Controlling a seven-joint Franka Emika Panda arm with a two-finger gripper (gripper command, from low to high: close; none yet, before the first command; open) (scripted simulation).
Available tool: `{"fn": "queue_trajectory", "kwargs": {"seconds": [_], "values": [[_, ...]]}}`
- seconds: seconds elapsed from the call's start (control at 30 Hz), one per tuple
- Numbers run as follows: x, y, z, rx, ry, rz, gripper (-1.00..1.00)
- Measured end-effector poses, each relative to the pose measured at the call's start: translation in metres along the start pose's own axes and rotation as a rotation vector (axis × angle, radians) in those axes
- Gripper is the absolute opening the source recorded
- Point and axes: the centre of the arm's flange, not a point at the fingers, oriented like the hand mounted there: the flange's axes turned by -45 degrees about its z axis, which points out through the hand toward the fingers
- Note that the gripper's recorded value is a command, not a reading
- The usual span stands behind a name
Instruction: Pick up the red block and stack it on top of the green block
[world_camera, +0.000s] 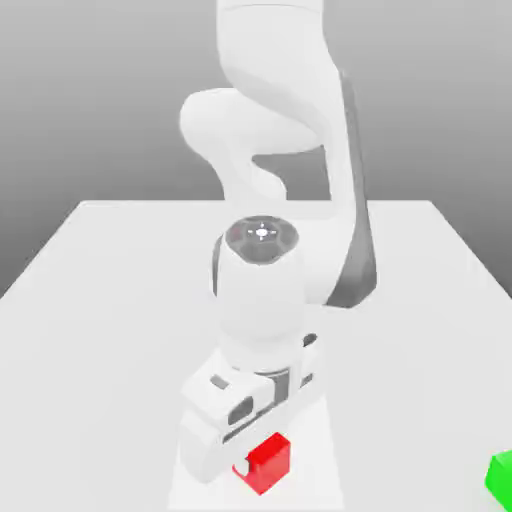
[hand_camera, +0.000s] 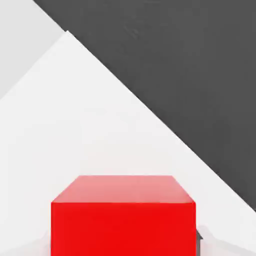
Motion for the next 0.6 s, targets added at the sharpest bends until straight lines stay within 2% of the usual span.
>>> {"fn": "queue_trajectory", "kwargs": {"seconds": [0.17, 0.33, 0.53, 0.6], "values": [[0.001, 0.0, -0.052, 0.0, 0.0, -0.001, -1.0], [0.096, -0.054, -0.074, -0.002, -0.004, -0.13, -1.0], [0.199, -0.162, -0.092, 0.0, -0.001, -0.287, -1.0], [0.222, -0.193, -0.075, 0.0, 0.0, -0.324, -1.0]]}}
